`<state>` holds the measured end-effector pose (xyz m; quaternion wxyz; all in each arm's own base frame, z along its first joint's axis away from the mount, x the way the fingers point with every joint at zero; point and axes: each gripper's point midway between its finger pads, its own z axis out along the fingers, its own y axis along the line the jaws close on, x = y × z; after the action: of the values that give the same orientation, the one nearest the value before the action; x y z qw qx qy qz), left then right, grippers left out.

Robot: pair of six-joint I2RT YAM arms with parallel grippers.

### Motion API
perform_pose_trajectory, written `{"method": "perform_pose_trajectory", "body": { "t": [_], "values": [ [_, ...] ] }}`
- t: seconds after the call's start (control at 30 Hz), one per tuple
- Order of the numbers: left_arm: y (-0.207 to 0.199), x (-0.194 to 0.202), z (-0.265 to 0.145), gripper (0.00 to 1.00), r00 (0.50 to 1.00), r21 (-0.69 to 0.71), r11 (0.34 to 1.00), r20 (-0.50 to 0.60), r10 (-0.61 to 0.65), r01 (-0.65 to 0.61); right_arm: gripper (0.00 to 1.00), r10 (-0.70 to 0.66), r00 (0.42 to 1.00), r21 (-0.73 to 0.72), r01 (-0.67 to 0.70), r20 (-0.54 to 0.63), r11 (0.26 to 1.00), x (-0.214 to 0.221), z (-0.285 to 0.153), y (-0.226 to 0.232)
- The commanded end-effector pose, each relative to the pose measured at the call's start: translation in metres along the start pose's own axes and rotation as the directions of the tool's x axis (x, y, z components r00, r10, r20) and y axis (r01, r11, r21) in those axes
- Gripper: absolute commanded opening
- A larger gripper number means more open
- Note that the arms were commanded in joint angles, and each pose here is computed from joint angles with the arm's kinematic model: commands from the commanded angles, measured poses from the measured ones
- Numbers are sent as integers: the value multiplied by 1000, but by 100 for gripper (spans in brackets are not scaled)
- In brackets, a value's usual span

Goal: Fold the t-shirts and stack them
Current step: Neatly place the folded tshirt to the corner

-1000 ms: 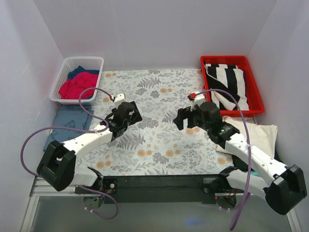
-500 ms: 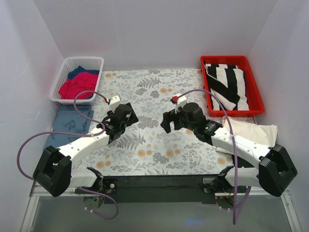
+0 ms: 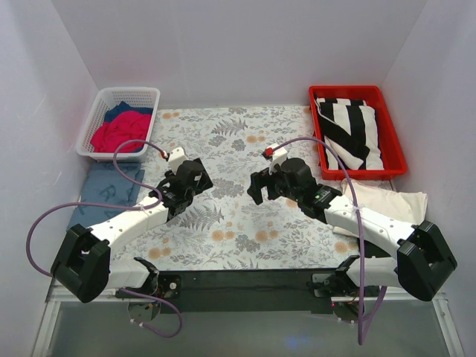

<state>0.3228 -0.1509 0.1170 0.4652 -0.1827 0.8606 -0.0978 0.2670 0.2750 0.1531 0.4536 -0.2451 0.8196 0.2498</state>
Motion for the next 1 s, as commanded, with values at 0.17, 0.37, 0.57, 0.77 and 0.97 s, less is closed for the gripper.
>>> {"method": "perform_pose_trajectory", "body": {
  "t": [0.17,0.37,0.57,0.77,0.97],
  "values": [
    [4,-6,0,67,1000,-28,1000,28,-2,3,98,-28,996,2,27,88,1000,-32,2,4],
    [5,-6,1,67,1000,-33,999,29,-1,2,98,-31,996,6,30,89,1000,-33,2,3],
    [5,-4,1,67,1000,-31,1000,24,0,1,98,-32,996,12,31,88,999,-32,2,2],
    [5,-5,1,67,1000,-32,999,28,-2,3,98,-31,996,11,30,86,999,-32,2,2],
    [6,-4,1,67,1000,-35,999,26,1,0,98,-32,996,11,31,83,999,-30,2,2]
  ]
}}
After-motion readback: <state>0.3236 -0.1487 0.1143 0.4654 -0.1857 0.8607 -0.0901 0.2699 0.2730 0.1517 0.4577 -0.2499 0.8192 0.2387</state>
